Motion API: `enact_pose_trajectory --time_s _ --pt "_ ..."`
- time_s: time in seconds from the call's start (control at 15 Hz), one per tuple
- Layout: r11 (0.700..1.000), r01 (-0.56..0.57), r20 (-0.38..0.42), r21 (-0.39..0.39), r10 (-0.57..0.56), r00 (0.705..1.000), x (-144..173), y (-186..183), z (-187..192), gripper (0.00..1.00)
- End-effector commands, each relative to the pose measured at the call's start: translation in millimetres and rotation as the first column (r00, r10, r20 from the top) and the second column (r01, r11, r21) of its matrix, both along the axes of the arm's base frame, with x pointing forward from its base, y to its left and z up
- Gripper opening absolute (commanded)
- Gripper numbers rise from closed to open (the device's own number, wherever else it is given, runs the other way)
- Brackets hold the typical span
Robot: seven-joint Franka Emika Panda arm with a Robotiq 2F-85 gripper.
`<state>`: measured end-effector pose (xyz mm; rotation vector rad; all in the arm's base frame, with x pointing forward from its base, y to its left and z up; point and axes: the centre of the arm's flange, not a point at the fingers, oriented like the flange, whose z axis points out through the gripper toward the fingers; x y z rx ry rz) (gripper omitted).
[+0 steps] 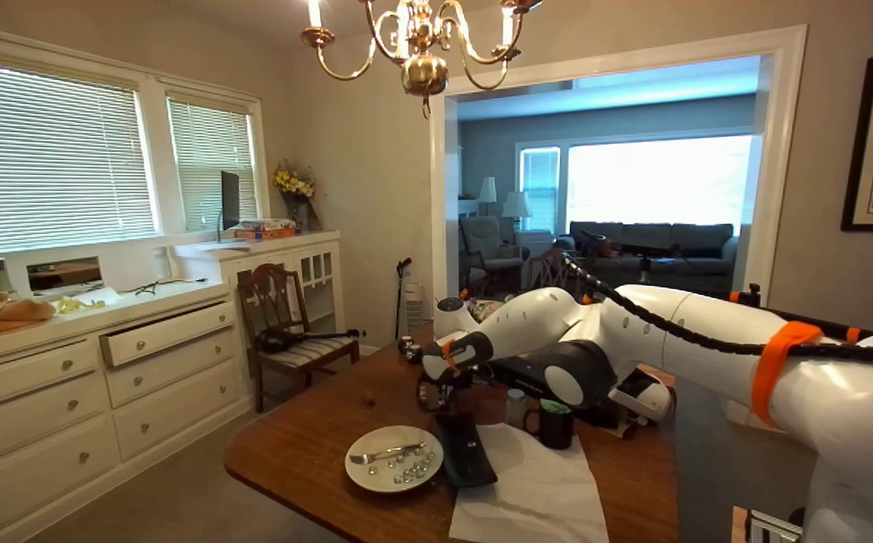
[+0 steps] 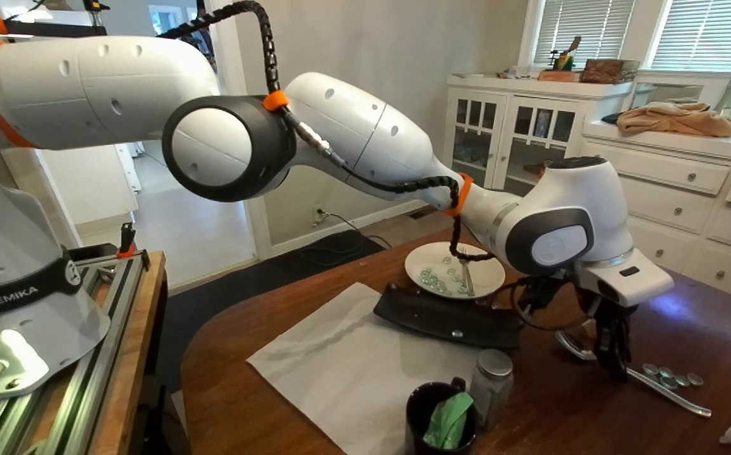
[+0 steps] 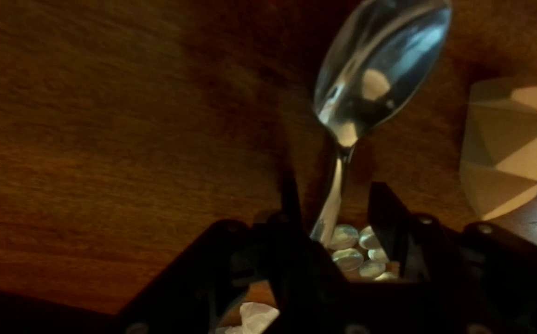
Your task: Put the silver spoon on the white plate.
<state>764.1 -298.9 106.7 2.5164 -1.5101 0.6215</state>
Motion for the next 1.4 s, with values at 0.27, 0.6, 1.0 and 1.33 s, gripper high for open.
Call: enact_pose_trajectory --time_s 0.27,0.6,1.0,1.33 --pt "0.998 0.000 -0.003 -0.055 0.000 1.000 31 -5 -13 0.10" --pt "0.996 0.006 -0.004 -0.093 -0.006 1.000 26 -5 -4 0.03" --pt "0.994 0.079 0.065 -0.079 -0.074 0.995 -6 9 66 0.03" --pt "0.998 0.067 -0.023 -0.022 -0.067 0.997 -31 31 114 0.03"
